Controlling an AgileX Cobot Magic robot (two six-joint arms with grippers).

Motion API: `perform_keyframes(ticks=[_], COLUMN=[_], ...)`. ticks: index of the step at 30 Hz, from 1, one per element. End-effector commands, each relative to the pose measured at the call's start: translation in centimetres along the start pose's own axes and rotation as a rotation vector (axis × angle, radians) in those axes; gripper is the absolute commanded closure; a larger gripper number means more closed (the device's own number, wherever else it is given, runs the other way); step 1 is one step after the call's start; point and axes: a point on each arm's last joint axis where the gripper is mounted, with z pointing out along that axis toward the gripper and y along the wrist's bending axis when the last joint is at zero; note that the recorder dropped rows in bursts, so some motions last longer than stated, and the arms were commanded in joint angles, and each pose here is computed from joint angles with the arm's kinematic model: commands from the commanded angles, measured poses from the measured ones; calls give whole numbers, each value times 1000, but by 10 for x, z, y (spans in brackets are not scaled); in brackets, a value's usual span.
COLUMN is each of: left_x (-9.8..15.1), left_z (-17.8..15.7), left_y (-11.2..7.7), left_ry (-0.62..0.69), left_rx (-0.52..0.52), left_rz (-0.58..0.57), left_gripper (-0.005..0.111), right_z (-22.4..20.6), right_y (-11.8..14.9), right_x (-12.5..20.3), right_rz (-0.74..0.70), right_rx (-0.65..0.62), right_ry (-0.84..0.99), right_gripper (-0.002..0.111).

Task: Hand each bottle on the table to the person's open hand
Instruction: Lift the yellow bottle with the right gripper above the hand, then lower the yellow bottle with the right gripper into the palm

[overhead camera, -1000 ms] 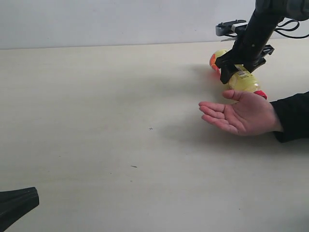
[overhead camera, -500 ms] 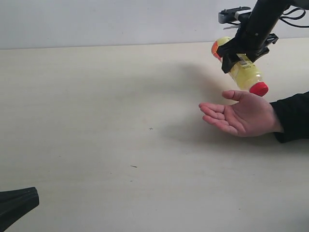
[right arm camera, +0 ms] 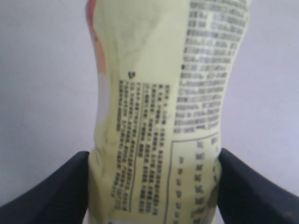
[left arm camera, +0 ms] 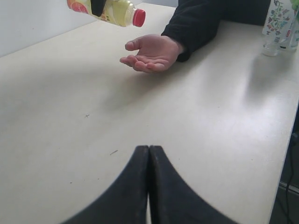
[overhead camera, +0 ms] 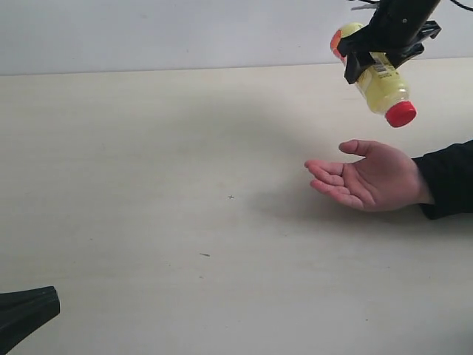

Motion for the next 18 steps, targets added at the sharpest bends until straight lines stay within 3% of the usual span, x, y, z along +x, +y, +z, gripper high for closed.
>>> perform_keyframes(ticks=[1,8,12,18], left_x=[0,0,0,0], left_z=[0,0,0,0], left_y=[0,0,0,0], left_ry=[-11,-11,-11,-11], left_rx=[3,3,3,3], left_rz=[-1,-1,-1,-1], left_gripper=[107,107,107,107], right_z=[-25,-43,-61,-94], right_y=[3,14,42,60], right_x=[2,3,7,57], right_rz=[30,162,131,125], right_rx=[-1,-2,-8,12], right_ry=[10,-6,-18,51], right_gripper=[108,108,108,108])
